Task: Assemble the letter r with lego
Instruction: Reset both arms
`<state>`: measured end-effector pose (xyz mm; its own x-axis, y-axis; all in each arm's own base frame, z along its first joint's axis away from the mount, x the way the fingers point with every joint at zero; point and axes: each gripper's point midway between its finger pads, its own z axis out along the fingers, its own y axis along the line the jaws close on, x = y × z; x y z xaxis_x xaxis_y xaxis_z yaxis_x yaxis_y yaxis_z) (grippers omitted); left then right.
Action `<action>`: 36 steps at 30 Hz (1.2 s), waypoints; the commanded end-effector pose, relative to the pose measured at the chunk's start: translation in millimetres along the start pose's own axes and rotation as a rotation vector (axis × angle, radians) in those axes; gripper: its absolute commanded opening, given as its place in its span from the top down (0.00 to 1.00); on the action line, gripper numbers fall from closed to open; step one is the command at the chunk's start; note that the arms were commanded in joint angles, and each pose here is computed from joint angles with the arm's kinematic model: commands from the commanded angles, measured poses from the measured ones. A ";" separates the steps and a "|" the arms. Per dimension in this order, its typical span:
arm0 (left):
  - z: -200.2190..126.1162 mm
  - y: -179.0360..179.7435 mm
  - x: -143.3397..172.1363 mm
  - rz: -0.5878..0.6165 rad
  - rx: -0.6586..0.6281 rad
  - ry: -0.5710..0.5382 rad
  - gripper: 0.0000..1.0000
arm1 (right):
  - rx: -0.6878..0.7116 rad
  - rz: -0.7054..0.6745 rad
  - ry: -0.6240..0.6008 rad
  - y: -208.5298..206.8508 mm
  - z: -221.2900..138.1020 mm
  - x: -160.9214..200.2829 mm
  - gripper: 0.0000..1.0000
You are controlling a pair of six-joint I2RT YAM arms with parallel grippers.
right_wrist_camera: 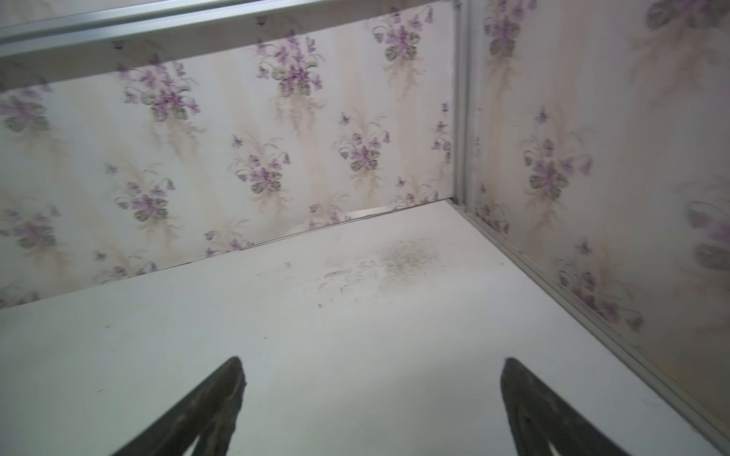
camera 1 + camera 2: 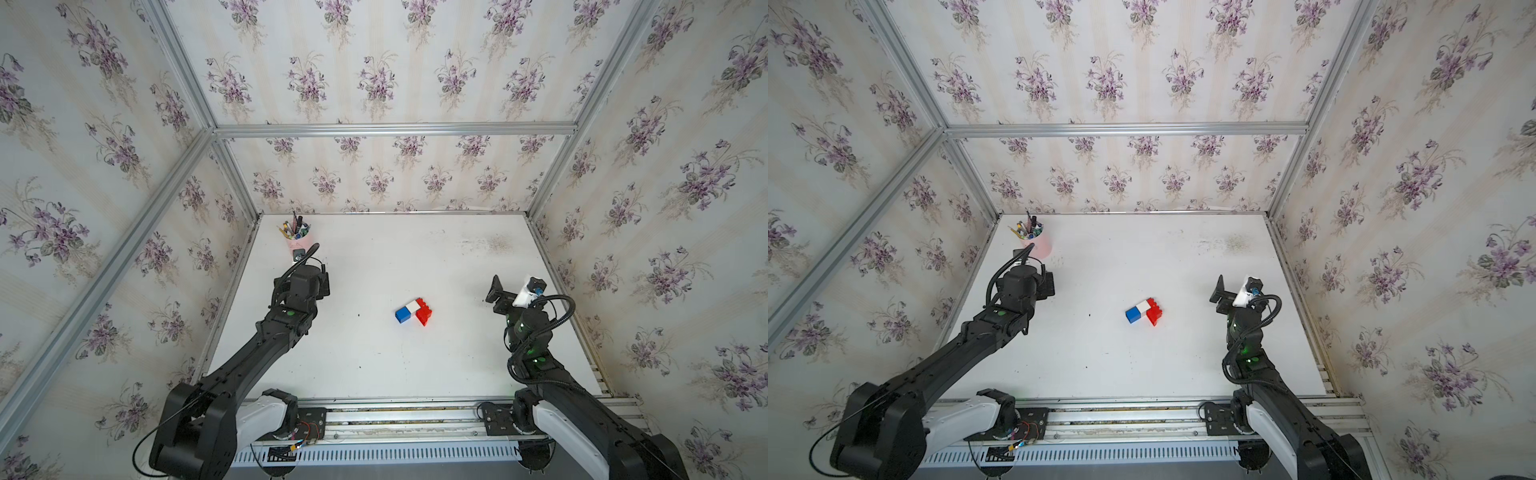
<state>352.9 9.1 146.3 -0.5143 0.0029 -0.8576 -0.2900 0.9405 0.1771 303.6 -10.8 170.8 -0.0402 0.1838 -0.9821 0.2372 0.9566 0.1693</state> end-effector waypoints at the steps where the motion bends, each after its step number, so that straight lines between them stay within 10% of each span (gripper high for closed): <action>1: 20.6 -1.8 -6.6 0.012 0.015 -0.116 0.00 | 0.037 0.039 -0.081 -10.8 -0.8 -5.9 0.00; 17: 64.7 -27.8 23.1 -0.034 0.341 -0.068 0.00 | -0.051 -0.158 0.030 12.5 63.3 40.6 0.00; 36: 63.5 -28.2 24.7 -0.034 0.343 -0.084 0.00 | -0.144 -0.142 0.077 18.2 71.6 47.9 0.00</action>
<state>395.3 5.0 80.5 -0.4710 -0.0189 -0.8819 -0.0185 0.9998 -0.0115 373.8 -1.6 117.3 -0.1543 0.0585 -0.9863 0.0894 0.9950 0.0451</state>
